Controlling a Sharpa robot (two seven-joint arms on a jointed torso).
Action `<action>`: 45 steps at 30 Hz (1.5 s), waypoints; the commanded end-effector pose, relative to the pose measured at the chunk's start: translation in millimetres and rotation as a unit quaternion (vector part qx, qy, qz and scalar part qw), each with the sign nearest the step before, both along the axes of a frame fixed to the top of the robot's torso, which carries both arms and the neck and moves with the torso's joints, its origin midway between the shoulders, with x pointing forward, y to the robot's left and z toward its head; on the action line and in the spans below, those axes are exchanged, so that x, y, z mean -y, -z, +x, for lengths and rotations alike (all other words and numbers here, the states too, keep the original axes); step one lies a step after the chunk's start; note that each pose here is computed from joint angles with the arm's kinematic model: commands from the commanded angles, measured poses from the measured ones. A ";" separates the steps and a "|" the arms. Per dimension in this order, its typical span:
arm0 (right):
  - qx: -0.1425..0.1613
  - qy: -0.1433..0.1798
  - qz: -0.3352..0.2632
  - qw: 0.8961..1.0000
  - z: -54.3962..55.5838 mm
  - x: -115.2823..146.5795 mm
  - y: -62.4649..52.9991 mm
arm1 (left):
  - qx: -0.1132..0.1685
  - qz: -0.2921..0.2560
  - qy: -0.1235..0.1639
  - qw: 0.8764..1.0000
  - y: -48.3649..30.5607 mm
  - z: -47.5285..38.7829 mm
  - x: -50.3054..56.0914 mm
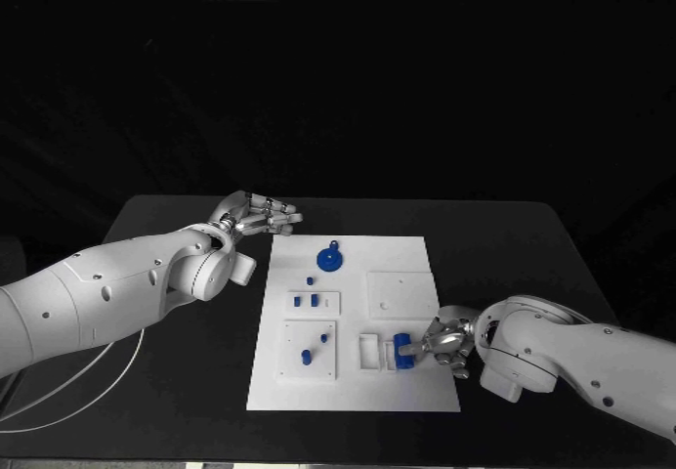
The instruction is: Assemble the parts on the task board
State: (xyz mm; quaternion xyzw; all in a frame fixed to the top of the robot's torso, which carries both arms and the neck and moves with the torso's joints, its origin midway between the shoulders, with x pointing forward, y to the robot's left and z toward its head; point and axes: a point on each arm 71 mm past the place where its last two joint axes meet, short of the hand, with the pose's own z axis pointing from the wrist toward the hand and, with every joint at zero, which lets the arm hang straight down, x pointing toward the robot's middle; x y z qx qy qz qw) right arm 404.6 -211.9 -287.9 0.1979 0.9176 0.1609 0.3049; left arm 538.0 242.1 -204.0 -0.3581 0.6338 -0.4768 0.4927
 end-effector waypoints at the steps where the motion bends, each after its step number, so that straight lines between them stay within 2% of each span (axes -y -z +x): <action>1: 0.015 0.015 -0.005 1.000 0.2 -1.4 3.7 | 0.004 -0.010 0.010 1.000 -1.2 -0.6 3.4; 8: 0.028 0.017 -0.004 0.999 2.6 -8.6 6.4 | 0.003 -0.011 0.011 1.000 -1.0 -0.6 3.6; 20: 0.013 0.008 -0.018 1.000 -1.6 -15.2 21.7 | 0.001 -0.011 0.012 1.000 -0.8 -0.7 2.9; 26: 0.018 0.020 -0.024 0.999 -1.5 -12.0 25.8 | 0.000 -0.010 0.011 1.000 -0.6 -0.9 2.2; 36: 0.031 0.045 -0.007 0.998 -2.0 -9.2 23.7 | -0.001 -0.010 0.011 1.000 -0.6 -1.1 1.3; 45: 0.032 0.049 0.022 0.998 -10.0 -11.0 11.0 | -0.001 -0.010 0.010 1.000 -0.5 -1.3 0.3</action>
